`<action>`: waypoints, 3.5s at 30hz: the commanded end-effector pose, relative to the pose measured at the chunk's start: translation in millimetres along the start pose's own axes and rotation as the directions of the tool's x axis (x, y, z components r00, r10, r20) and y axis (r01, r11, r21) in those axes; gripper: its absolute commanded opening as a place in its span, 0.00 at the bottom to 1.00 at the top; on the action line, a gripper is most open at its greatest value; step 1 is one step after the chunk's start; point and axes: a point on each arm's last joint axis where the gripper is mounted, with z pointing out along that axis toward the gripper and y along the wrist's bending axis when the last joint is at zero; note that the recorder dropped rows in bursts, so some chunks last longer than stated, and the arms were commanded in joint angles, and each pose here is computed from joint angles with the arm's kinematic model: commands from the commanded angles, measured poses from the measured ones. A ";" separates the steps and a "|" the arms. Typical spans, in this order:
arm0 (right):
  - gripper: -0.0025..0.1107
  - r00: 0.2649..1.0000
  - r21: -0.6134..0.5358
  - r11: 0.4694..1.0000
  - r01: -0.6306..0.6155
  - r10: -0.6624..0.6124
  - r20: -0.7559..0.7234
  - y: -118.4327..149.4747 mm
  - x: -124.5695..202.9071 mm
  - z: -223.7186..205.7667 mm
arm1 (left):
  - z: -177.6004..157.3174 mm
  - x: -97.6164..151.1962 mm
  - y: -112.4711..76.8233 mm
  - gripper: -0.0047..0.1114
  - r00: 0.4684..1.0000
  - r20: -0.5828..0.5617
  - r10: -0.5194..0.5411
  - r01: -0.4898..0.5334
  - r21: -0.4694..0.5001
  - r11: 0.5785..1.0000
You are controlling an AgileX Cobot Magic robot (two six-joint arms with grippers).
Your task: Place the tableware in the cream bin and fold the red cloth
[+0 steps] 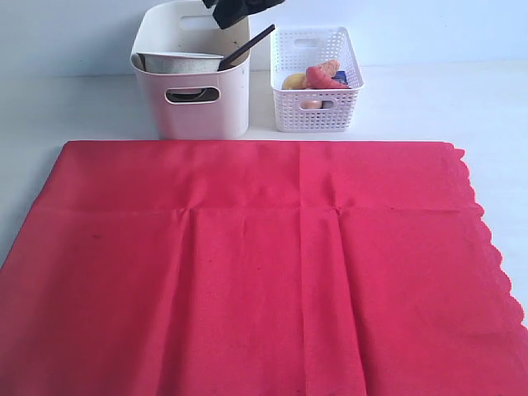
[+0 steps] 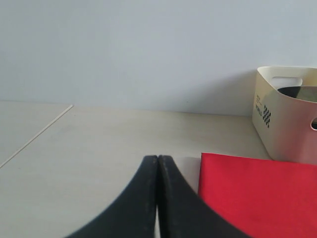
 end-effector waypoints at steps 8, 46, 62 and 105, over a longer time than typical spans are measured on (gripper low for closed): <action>0.02 0.988 0.202 0.979 0.016 -0.047 0.150 9.9 42.7 -41.9 | -0.3 0.1 -0.5 0.05 0.987 0.006 -0.161 0.161 0.006 0.987; 0.02 0.982 0.438 0.890 -0.129 0.054 0.180 -3.8 164.5 1.3 | 107.3 -3.8 -12.6 0.11 0.948 -0.296 -0.115 0.151 0.103 0.983; 0.02 0.982 0.438 0.890 -0.129 0.054 0.180 -3.8 164.5 1.3 | 170.7 48.3 -24.7 0.61 0.887 -0.460 0.043 0.087 0.257 0.962; 0.02 0.989 0.404 0.907 -0.121 0.074 0.130 -0.4 168.3 3.3 | 224.2 114.7 -24.2 0.04 0.650 -0.694 0.308 -0.007 0.400 0.916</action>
